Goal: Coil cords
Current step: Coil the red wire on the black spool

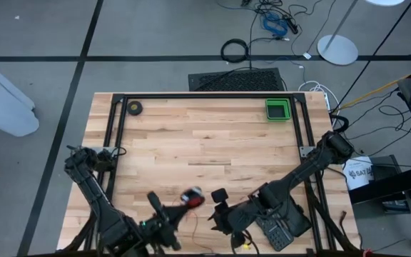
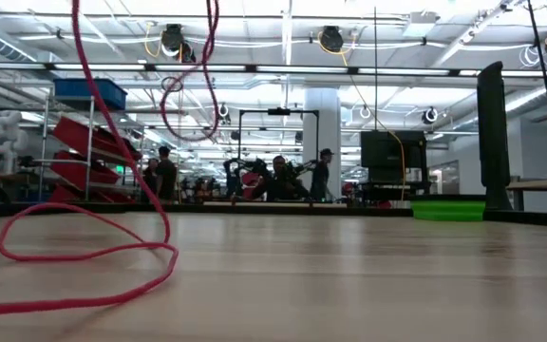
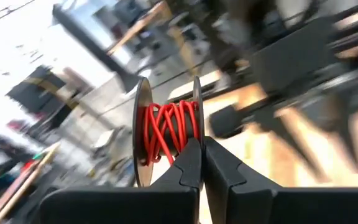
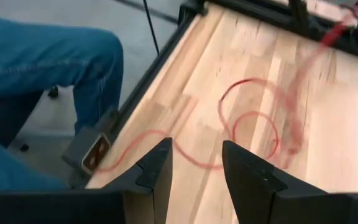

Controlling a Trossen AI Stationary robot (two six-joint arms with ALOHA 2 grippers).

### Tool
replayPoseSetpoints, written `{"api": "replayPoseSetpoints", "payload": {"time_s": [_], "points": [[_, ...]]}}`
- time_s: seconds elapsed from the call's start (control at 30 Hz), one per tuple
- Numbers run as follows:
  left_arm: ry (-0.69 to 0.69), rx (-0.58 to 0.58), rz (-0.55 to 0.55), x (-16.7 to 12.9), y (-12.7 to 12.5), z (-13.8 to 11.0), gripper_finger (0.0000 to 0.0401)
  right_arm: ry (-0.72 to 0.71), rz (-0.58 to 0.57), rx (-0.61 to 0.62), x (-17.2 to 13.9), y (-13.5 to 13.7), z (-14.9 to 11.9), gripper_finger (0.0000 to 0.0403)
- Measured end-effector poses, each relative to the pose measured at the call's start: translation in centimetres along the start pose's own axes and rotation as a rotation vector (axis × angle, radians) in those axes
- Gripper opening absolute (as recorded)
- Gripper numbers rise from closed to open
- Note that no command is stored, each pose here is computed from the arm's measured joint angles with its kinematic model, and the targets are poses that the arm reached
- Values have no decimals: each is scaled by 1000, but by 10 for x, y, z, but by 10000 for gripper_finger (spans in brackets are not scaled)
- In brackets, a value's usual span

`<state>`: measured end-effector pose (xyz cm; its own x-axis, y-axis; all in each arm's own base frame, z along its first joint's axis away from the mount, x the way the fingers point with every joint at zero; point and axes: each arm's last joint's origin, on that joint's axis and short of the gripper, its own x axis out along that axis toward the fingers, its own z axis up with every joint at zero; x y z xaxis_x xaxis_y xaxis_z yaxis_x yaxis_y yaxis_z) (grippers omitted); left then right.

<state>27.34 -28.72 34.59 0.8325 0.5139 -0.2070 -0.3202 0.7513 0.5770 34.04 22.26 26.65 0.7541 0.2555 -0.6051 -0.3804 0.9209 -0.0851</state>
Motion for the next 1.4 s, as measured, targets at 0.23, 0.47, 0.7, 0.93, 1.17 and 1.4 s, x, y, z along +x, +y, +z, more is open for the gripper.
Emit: {"api": "replayPoseSetpoints", "payload": {"time_s": [0.23,0.47,0.7,0.93,1.17,1.4], "points": [[6,-94,212,14,30,-28,8,100,-8,7,-10,-2,-7,128],[8,-148,302,39,34,-55,8,119,-109,-5,-45,-12,-2,128],[10,-402,364,72,21,-80,8,111,-210,-31,-98,-26,4,128],[26,-777,297,109,-7,-68,8,39,-208,-12,-156,-37,9,128],[-73,-703,-142,143,-13,-24,8,-13,-199,3,-195,-45,7,128],[-151,-489,-221,160,0,-18,8,45,-210,67,-202,-38,-8,128]]}}
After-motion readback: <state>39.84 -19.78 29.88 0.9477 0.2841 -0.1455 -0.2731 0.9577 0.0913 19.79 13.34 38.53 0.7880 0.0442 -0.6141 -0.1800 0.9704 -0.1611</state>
